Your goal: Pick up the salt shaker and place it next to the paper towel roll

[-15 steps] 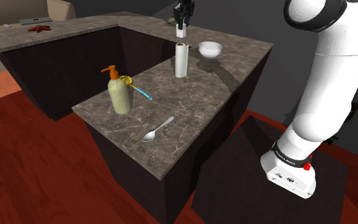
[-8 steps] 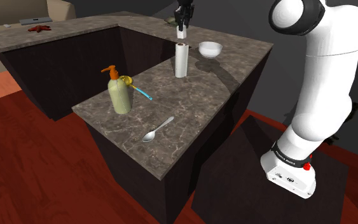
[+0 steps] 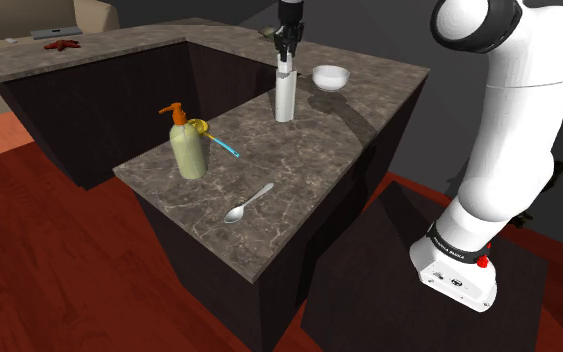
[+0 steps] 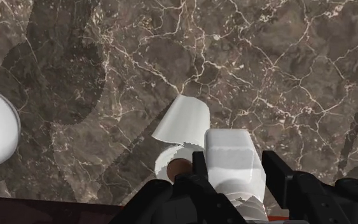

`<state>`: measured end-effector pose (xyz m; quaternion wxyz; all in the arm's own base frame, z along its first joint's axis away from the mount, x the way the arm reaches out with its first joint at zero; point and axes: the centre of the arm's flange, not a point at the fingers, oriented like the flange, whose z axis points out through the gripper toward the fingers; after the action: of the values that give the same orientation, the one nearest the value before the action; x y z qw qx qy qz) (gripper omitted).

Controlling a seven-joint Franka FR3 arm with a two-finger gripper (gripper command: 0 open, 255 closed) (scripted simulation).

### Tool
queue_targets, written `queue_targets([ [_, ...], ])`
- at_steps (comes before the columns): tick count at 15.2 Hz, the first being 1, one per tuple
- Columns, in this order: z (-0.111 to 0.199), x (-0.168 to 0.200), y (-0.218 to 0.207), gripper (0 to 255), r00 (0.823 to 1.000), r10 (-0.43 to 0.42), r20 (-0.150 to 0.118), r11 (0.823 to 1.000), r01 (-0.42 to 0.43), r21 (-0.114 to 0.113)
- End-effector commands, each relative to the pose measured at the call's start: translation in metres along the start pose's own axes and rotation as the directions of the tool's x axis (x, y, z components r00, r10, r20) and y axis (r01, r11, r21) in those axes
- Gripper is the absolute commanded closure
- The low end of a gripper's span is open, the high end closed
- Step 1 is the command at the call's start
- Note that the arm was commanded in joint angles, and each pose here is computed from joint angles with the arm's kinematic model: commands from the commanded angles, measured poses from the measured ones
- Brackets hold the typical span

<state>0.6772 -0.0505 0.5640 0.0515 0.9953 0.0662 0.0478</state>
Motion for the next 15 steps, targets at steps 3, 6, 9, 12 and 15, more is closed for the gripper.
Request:
queue_targets([
  [3,0.021,-0.002,-0.002,255,1.000,0.000,-0.001,1.000,0.000,0.000],
  [6,0.037,-0.004,-0.004,255,1.000,0.000,-0.001,1.000,0.000,0.000],
  [9,0.052,-0.005,-0.006,255,1.000,0.000,-0.001,1.000,0.000,0.000],
  [12,0.068,-0.007,-0.007,255,1.000,0.000,-0.001,1.000,0.000,0.000],
  [15,0.084,-0.008,-0.009,255,1.000,0.000,-0.001,1.000,0.000,0.000],
])
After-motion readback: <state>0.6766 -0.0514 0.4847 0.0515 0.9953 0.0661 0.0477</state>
